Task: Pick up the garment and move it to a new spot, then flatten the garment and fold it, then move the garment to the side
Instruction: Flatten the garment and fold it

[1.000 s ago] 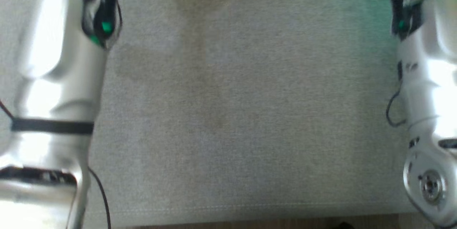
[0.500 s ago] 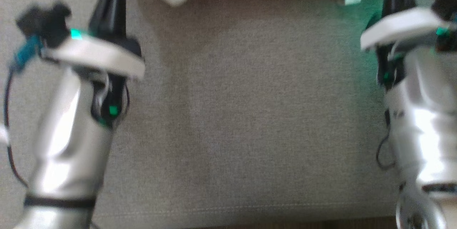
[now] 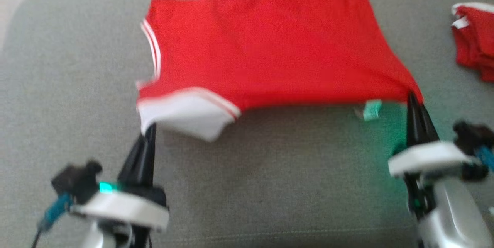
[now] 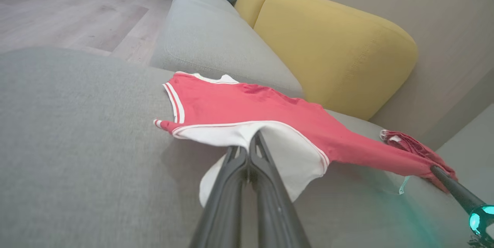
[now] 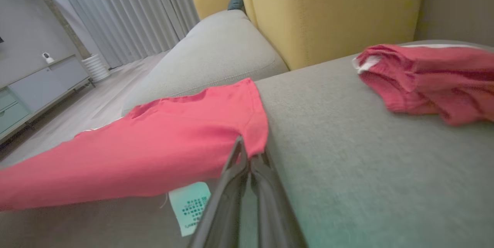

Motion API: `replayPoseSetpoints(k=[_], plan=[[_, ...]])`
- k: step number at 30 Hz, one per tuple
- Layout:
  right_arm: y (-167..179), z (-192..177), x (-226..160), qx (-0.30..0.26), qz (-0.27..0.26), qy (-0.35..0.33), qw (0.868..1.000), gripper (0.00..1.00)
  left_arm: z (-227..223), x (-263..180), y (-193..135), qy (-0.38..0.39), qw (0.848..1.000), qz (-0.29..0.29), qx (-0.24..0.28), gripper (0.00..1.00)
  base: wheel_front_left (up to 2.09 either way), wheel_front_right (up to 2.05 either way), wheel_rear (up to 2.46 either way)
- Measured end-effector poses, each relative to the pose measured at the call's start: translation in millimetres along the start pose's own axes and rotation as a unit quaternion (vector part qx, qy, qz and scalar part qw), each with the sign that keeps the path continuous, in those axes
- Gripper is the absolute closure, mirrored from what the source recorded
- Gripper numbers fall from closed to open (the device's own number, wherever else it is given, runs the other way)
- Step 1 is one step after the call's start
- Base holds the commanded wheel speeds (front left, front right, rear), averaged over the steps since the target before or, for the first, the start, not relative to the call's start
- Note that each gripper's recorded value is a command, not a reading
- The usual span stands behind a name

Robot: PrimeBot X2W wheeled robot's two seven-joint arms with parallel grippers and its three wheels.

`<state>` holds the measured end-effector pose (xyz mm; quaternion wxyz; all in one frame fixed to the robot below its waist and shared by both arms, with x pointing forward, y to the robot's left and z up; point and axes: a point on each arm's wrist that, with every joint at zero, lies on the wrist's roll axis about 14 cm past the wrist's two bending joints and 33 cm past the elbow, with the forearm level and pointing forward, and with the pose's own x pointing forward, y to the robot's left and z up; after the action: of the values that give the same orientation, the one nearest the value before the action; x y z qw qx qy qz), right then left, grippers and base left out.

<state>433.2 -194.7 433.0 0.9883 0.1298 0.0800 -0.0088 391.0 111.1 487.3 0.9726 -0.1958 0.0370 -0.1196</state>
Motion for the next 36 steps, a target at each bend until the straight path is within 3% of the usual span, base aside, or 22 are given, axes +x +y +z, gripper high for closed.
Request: replayPoseSetpoints(k=[7,12,27,36], plan=[[-13.7,-7.9,-62.1,0.008,-0.022,0.024,0.999,1.0,-5.7,-54.2,-6.9,0.025,0.999,0.027,-0.026,1.0,0.0,0.0,0.0],[-16.1,-23.7,-84.9,0.018,-0.029,0.067,0.997,1.0,-21.2,-68.2,-9.1,0.058,0.997,0.038,-0.044,1.0,0.0,0.0,0.0],[-2.6,-63.9,-75.9,0.09,-0.022,0.135,0.987,1.0,-34.0,-37.3,-10.3,0.071,0.995,0.025,-0.072,1.0,0.0,0.0,0.0],[4.8,-31.8,-30.8,0.141,-0.01,0.085,0.986,1.0,-16.0,29.2,-4.8,0.036,0.998,0.003,-0.059,1.0,0.0,0.0,0.0]])
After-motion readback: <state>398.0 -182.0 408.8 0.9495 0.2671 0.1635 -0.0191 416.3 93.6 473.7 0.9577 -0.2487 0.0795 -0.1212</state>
